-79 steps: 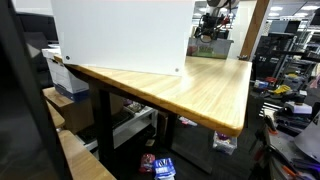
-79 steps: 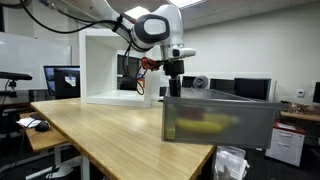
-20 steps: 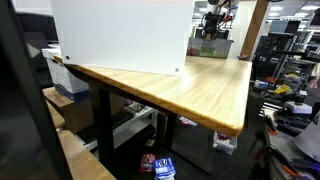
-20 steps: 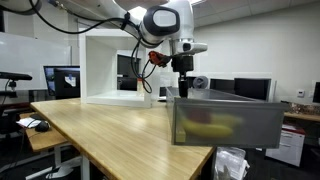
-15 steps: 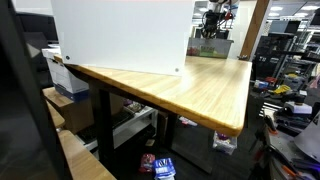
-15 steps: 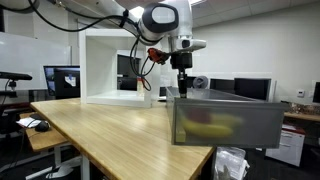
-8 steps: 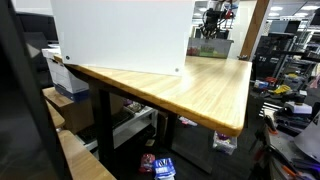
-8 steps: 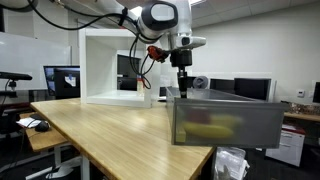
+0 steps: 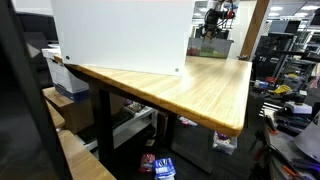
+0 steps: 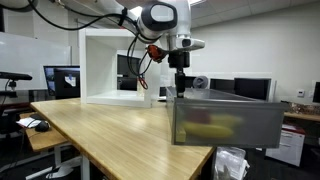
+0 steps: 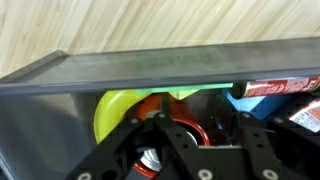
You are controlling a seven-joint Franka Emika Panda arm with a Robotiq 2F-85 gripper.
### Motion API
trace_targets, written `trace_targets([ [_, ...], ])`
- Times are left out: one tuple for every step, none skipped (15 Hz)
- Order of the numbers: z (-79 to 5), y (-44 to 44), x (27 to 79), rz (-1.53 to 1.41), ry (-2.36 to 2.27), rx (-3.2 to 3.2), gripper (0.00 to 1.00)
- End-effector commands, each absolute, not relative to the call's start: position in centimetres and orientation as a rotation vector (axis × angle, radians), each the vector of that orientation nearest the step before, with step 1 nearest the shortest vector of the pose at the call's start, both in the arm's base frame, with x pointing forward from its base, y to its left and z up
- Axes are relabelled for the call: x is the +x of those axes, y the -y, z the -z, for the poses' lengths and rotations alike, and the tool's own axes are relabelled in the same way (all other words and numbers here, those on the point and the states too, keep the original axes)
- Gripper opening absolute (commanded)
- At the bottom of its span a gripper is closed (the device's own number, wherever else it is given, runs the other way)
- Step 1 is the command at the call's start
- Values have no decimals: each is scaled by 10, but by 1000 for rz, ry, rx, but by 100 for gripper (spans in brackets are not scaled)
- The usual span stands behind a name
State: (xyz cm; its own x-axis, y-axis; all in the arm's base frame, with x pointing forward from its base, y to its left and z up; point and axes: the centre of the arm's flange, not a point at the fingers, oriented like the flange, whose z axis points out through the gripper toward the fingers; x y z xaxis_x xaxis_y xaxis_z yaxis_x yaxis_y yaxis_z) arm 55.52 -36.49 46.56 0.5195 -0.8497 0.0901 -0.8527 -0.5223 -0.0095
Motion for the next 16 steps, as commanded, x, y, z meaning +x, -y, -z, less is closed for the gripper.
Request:
trace_targets([
  [-474,361,548,-98,1425,2791,80],
  [-475,361,548,-95,1409,2799,84],
  [-476,362,548,-96,1397,2802,88],
  [-477,363,548,-91,1384,2814,94],
  [-478,366,549,-94,1371,2818,98],
  [-479,369,549,-98,1365,2814,98],
  [-480,371,550,-103,1361,2812,100],
  [-481,373,550,-106,1361,2811,100],
  [-481,375,551,-100,1358,2817,100],
  [-480,376,551,-92,1353,2821,100],
  [-480,376,550,-86,1344,2830,100],
  [-479,377,550,-75,1331,2839,100],
  [-478,376,550,-58,1308,2857,100],
  [-477,376,550,-51,1297,2865,100],
  [-477,376,550,-38,1273,2879,100],
  [-476,376,550,-20,1246,2893,100],
])
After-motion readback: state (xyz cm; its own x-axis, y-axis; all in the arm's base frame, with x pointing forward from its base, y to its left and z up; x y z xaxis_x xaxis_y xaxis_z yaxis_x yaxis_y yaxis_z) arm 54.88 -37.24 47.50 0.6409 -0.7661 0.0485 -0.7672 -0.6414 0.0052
